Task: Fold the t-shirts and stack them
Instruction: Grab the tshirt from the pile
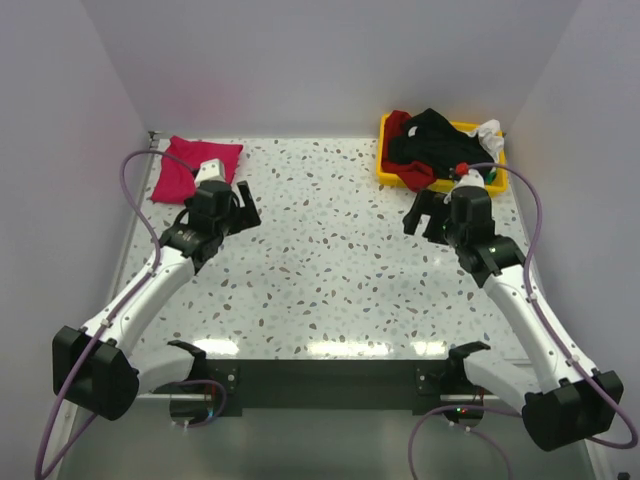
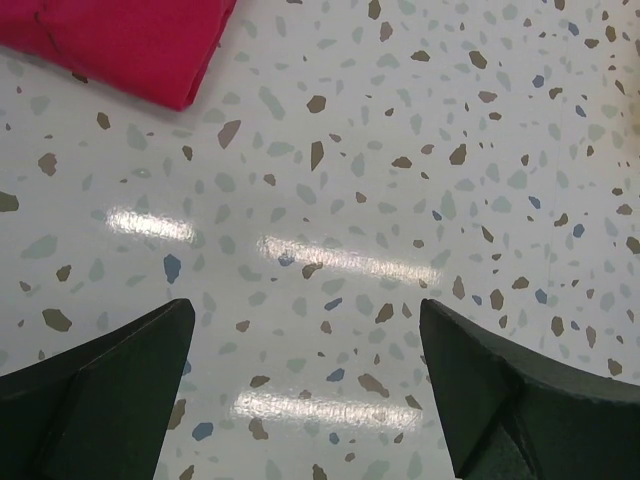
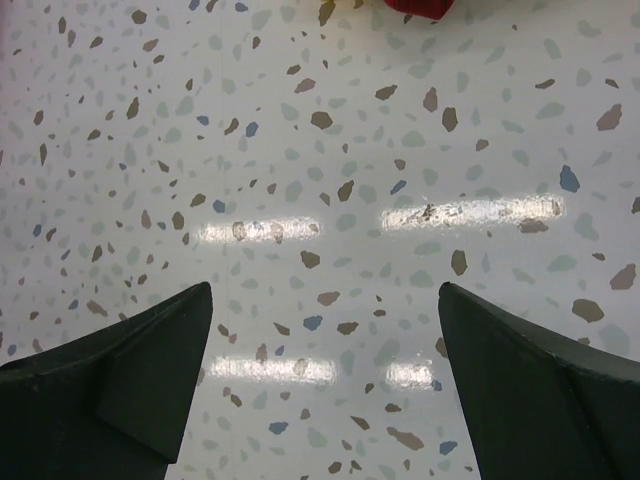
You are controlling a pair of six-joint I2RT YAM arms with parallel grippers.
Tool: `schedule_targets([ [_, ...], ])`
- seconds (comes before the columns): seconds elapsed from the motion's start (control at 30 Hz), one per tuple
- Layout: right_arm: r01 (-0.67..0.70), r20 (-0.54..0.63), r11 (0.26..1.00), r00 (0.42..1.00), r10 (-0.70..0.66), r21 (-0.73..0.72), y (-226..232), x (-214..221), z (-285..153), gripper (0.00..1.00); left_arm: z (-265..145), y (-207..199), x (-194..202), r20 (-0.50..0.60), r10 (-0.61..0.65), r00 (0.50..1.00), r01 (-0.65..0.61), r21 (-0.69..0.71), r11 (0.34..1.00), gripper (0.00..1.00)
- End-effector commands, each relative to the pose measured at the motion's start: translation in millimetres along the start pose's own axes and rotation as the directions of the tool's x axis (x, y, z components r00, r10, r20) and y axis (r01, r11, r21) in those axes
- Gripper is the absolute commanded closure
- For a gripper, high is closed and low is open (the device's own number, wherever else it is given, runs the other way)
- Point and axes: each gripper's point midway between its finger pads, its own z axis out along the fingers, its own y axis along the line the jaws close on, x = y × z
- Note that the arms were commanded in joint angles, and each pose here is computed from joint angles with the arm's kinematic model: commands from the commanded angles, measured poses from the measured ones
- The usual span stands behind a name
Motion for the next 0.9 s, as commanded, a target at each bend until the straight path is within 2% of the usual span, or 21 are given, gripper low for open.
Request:
schedule_targets([
  [0.0, -0.014, 0.132, 1.0, 0.991, 0.013, 0.007, 10, -49, -2, 0.01, -5, -11, -32, 0.091, -0.005, 0.996, 0.003, 0.03, 1.0, 0.0],
  [0.13, -0.033, 0.176, 0.99, 0.984, 0.008, 0.138, -2, -79, 14, 0.01, -5, -12, -32, 0.09, 0.0, 0.996, -0.004, 0.035, 0.999, 0.0],
  [0.17, -0.009, 0.098, 0.978, 0.995, -0.012, 0.211, -13, -69, 33, 0.01, -6, -12, -32, 0.092, -0.001, 0.996, -0.003, 0.038, 0.999, 0.0],
  [0.2, -0.017, 0.133, 0.97, 0.991, -0.016, 0.243, -12, -94, 32, 0.02, -6, -12, -32, 0.09, 0.001, 0.996, -0.005, 0.037, 0.999, 0.0],
  [0.27, -0.007, 0.065, 0.959, 0.998, -0.012, 0.284, -21, -96, 51, 0.01, -6, -12, -32, 0.09, 0.003, 0.996, -0.006, 0.039, 0.999, 0.0],
  [0.43, -0.003, -0.103, 0.97, 0.994, 0.029, 0.244, -24, -91, 131, 0.04, -7, -9, -28, 0.08, 0.007, 0.997, -0.009, 0.026, 1.0, 0.0],
  [0.5, -0.009, -0.136, 0.969, 0.99, 0.043, 0.245, -32, -88, 157, 0.11, -8, -9, -29, 0.078, 0.006, 0.997, -0.008, 0.027, 1.0, 0.0],
  [0.73, 0.048, -0.129, 0.963, 0.991, -0.014, 0.264, -47, -89, 211, 0.16, -8, -8, -27, 0.072, 0.006, 0.997, -0.008, 0.028, 1.0, 0.0],
  [0.87, 0.081, -0.122, 0.957, 0.991, -0.048, 0.277, -54, -90, 235, 0.24, -8, -8, -26, 0.069, 0.007, 0.998, -0.009, 0.024, 1.0, 0.0],
])
